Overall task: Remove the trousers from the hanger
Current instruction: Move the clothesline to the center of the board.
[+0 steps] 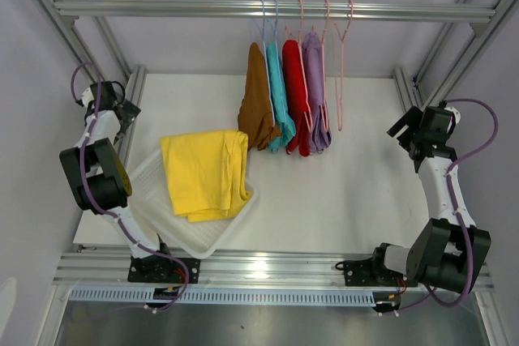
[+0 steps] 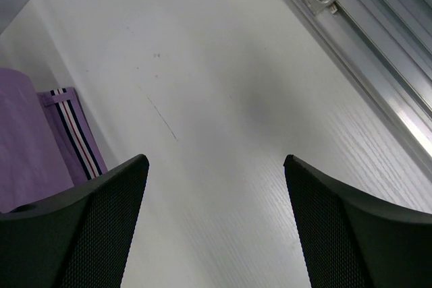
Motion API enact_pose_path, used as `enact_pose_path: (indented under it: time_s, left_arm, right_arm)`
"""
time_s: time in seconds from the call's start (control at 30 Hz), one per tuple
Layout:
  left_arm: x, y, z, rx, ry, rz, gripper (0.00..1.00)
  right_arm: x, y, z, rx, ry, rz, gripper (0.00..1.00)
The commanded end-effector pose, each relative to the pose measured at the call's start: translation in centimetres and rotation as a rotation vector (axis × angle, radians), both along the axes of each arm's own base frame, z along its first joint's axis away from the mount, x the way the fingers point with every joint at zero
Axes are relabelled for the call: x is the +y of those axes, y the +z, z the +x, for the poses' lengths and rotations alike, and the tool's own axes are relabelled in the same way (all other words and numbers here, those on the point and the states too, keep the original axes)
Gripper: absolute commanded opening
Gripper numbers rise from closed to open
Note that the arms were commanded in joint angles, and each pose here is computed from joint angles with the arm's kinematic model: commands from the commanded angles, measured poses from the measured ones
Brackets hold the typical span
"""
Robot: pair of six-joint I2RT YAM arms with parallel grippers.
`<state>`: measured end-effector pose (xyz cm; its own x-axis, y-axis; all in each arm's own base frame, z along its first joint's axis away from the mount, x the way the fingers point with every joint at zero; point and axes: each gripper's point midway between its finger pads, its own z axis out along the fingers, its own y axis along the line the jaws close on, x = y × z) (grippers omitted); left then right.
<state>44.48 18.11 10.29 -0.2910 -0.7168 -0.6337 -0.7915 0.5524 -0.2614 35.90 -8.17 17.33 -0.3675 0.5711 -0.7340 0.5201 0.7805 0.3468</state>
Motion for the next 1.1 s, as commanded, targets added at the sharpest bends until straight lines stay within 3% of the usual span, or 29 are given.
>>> enact_pose_path:
  time_s: [0.0,0.63,1.07]
  left_arm:
    - [0.2,2.8,3.2,-0.112,-0.054,0.023,0.99]
    - [-0.3,3.2,5.0,-0.107,-0.082,0.029,1.0]
    - [-4.5,5.0,-1.9,-0.155,-0.066,-0.051,1.0]
  right_arm:
    - [0.0,3.0,2.4,-0.104,0.014,0.02,0.85]
    - [1.4,2.6,3.3,-0.132,0.093,0.056,0.85]
    - [3.4,3.6,1.7,-0.158,0.156,0.085,0.85]
